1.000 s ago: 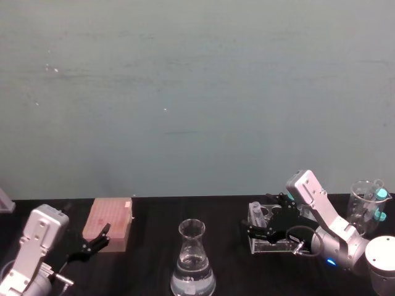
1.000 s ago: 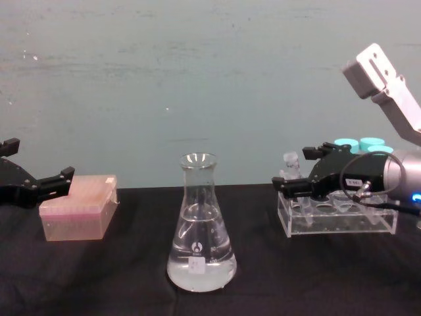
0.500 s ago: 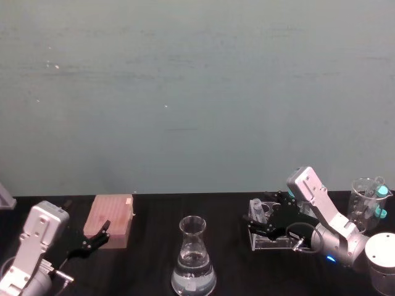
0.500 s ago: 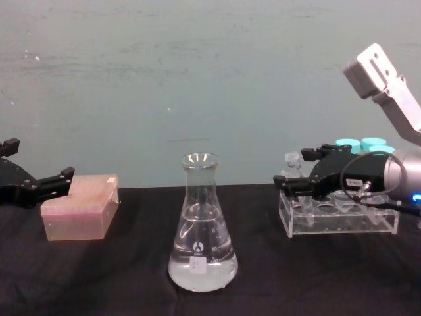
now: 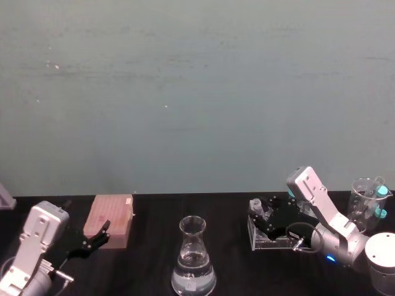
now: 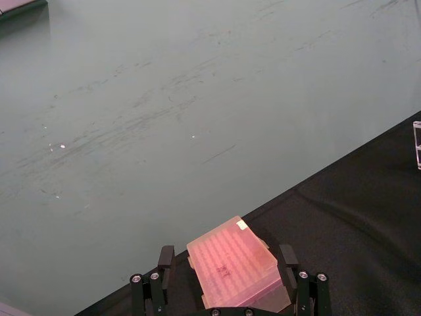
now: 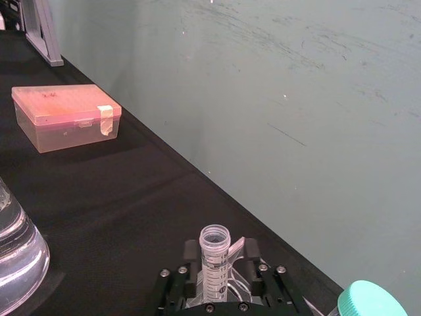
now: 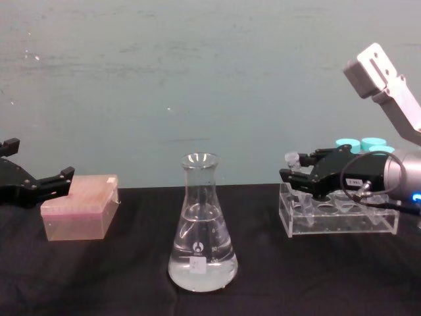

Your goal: Pour the liquid from the test tube into the beaker using one hand.

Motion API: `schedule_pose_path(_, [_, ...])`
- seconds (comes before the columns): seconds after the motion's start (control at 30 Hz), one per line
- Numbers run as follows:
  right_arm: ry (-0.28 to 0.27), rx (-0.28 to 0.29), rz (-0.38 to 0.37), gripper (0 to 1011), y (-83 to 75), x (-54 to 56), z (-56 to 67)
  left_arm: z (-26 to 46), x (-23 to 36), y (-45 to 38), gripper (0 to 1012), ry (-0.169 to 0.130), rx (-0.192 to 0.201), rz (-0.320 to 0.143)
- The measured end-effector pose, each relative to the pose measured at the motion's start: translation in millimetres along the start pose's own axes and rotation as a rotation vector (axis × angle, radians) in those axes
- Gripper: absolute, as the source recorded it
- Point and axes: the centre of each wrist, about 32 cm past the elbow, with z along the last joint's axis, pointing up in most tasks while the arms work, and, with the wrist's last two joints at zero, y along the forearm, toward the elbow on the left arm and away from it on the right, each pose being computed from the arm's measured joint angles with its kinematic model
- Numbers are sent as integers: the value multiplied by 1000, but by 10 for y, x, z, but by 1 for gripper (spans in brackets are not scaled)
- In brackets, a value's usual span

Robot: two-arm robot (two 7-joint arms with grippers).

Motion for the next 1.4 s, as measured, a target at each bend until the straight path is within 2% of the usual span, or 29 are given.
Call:
schedule_pose_path(0.17, [0, 0, 0, 315, 0, 0, 0, 0, 0, 0, 1000, 0, 0, 0])
schedule_pose_path(0.2, [0, 0, 0, 255, 0, 0, 0, 0, 0, 0, 1000, 0, 0, 0])
schedule_pose_path(0.33, [0, 0, 0, 199, 0, 0, 0, 0, 0, 0, 1000, 0, 0, 0])
schedule_pose_path(0.97, [-2, 3, 1, 198, -5, 3, 6, 0, 0, 0, 1000, 0, 0, 0])
schedule_pose_path(1.4, [1, 37, 7, 199, -58, 14, 91, 0, 0, 0, 1000, 0, 0, 0])
